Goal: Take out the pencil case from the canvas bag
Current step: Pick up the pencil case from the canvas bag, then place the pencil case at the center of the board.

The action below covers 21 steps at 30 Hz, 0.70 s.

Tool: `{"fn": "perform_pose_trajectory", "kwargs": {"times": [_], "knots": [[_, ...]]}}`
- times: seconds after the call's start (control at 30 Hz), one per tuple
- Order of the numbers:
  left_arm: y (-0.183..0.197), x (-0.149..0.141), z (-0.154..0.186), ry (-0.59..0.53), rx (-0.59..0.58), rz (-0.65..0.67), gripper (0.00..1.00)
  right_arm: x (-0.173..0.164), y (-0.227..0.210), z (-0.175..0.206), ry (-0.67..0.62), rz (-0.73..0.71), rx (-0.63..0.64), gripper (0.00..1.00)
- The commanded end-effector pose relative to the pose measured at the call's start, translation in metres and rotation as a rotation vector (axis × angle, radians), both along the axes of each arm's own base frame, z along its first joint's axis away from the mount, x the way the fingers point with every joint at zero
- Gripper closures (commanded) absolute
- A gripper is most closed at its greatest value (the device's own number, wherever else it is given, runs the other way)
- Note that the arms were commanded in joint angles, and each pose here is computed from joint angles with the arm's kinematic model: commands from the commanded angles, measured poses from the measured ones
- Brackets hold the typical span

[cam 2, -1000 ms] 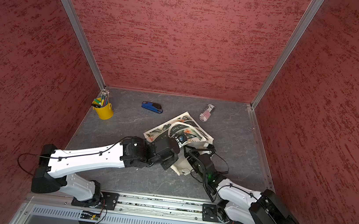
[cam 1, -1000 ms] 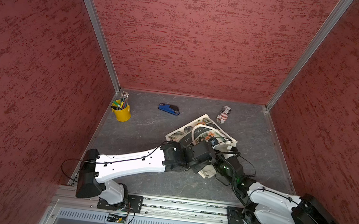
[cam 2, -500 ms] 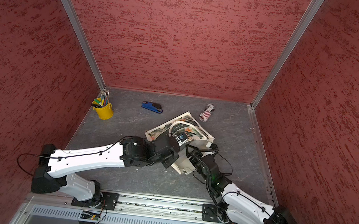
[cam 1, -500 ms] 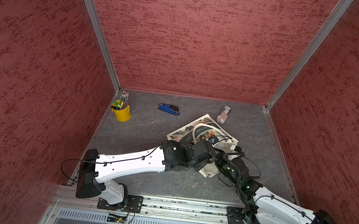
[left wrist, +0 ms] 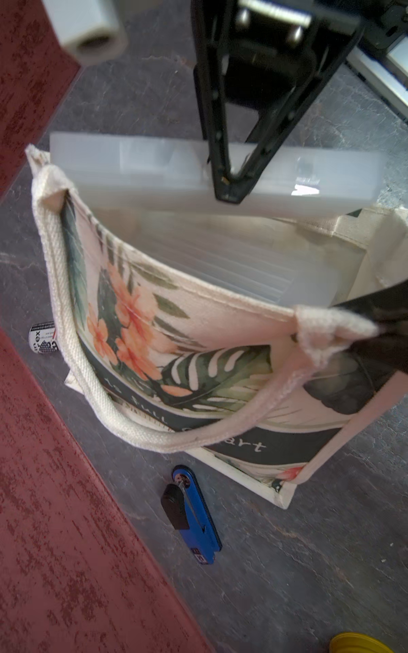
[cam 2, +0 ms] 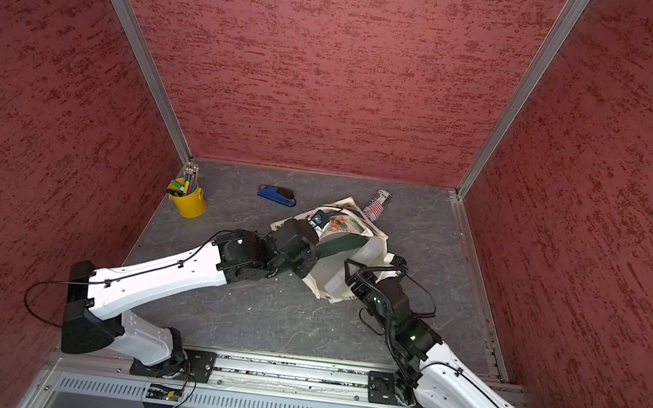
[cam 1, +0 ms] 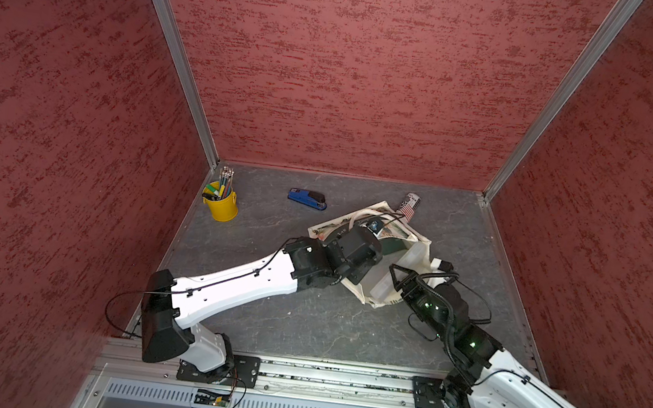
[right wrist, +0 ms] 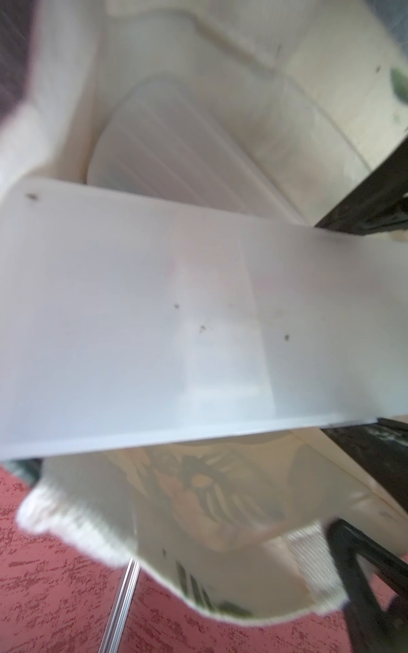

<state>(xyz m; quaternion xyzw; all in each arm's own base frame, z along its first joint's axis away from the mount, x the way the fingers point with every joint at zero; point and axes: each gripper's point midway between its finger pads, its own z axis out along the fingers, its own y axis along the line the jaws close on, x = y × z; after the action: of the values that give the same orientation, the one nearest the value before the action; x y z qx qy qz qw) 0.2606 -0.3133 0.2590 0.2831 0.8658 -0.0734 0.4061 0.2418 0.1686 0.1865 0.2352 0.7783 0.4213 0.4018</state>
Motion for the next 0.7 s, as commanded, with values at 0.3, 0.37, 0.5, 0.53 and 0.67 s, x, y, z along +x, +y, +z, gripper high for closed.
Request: {"fn": "perform_pose_trajectory", "kwargs": {"times": [0.3, 0.37, 0.5, 0.53, 0.67], "knots": [[0.073, 0.038, 0.071, -0.128, -0.198, 0.175, 1.0, -0.011, -0.03, 0.033, -0.017, -0.066, -0.093, 0.34], [0.082, 0.039, 0.074, -0.135, -0.201, 0.186, 1.0, -0.011, -0.032, 0.036, -0.017, -0.072, -0.1, 0.34], [0.092, 0.038, 0.076, -0.138, -0.189, 0.199, 1.0, -0.01, -0.037, 0.036, -0.012, -0.093, -0.121, 0.34], [0.095, 0.037, 0.077, -0.139, -0.186, 0.202, 1.0, -0.009, -0.039, 0.037, -0.012, -0.104, -0.134, 0.34], [0.107, 0.031, 0.08, -0.15, -0.177, 0.217, 1.0, -0.003, -0.053, 0.041, -0.008, -0.163, -0.232, 0.34]]}}
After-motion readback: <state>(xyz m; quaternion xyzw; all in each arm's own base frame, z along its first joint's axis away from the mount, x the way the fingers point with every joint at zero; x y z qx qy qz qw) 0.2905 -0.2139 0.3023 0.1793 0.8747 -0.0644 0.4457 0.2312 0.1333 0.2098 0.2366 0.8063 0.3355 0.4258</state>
